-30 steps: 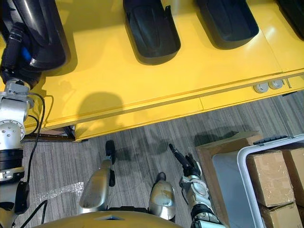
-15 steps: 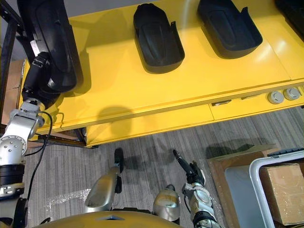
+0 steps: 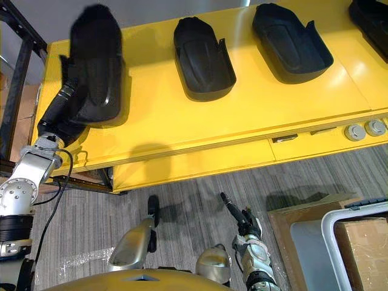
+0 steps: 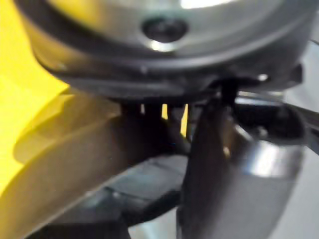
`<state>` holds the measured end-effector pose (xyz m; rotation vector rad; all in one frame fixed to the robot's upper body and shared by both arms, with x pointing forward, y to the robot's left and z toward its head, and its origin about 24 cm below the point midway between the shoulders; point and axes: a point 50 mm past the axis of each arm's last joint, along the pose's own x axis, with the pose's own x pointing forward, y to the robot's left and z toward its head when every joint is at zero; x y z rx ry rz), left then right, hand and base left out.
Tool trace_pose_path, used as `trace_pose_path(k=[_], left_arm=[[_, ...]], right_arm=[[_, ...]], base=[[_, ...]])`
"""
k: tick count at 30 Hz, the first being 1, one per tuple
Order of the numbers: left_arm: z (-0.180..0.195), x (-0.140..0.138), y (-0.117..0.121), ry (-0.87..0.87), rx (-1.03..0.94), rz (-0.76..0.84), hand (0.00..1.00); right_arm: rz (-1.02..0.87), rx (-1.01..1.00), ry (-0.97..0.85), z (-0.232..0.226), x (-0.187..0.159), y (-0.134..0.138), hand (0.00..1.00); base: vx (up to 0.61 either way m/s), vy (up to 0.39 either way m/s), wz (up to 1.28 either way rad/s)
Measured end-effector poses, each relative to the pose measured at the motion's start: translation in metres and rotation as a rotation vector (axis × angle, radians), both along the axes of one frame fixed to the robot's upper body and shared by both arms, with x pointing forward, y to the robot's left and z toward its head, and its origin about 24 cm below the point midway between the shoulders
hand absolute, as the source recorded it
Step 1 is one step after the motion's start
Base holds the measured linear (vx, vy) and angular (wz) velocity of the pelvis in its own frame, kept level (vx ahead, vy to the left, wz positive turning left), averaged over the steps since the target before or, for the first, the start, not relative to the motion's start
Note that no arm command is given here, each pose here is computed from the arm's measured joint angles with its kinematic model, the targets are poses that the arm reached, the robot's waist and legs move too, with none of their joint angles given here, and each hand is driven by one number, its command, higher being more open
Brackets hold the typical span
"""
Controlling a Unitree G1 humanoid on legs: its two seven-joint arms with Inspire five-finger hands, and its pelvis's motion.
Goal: Walk over and take three plastic housings, then place them on the shelf
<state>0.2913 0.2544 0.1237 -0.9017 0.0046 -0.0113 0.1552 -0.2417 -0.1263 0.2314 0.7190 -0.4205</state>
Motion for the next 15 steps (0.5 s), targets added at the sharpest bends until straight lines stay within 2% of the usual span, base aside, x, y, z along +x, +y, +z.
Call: trace_pose_path(k=[15], left_arm=[[0.0001, 0.0078, 0.0064, -0.010, -0.018, 0.058, 1.00]], right_arm=[[0.001, 0.004, 0.006, -0.0013, -0.0013, 0.0023, 1.00]], base=[[0.00, -0.001, 0.00]])
